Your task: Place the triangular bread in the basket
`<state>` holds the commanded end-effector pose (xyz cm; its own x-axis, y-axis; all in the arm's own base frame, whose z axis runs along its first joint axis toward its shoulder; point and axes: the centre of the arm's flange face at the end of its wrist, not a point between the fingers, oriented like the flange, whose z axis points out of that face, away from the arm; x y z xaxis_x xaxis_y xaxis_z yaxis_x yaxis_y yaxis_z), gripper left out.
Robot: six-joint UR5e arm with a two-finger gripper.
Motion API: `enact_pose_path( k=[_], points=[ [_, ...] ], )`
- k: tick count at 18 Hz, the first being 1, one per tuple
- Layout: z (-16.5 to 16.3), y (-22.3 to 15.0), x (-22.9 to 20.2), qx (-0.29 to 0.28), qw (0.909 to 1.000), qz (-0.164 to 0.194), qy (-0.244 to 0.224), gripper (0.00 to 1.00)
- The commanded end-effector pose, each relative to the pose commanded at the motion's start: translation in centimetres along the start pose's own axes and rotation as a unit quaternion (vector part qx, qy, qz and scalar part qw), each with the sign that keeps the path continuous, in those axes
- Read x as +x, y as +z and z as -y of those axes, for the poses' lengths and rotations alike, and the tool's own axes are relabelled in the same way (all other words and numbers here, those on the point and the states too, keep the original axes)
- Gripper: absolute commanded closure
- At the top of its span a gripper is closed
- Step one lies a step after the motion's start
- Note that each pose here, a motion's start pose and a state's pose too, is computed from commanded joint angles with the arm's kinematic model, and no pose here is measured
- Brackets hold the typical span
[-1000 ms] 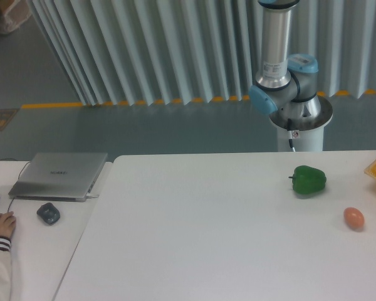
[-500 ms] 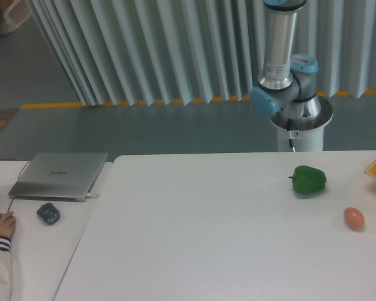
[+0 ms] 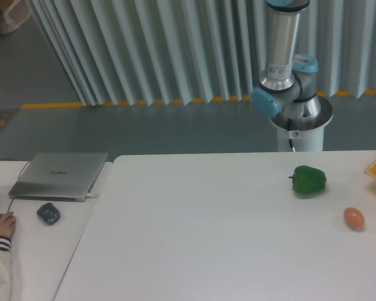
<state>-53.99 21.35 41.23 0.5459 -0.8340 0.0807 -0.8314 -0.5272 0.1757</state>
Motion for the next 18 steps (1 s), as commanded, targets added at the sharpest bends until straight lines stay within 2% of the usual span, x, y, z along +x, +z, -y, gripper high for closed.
enact_pose_path(
  k=[4,8,12,18],
  points=[
    [5.9,-1.4,-3.6,0.007,0.9977,0.018,-0.065,0.0],
    [11.6,-2.7,-6.7,0.058,0.9866,0.053,-0.143,0.0],
    [16.2,-4.5,-9.0,0.057,0.9831,0.063,-0.162,0.0],
    [21.8,-5.0,-10.6,0.073,0.9799,0.059,-0.176,0.0]
  ],
)
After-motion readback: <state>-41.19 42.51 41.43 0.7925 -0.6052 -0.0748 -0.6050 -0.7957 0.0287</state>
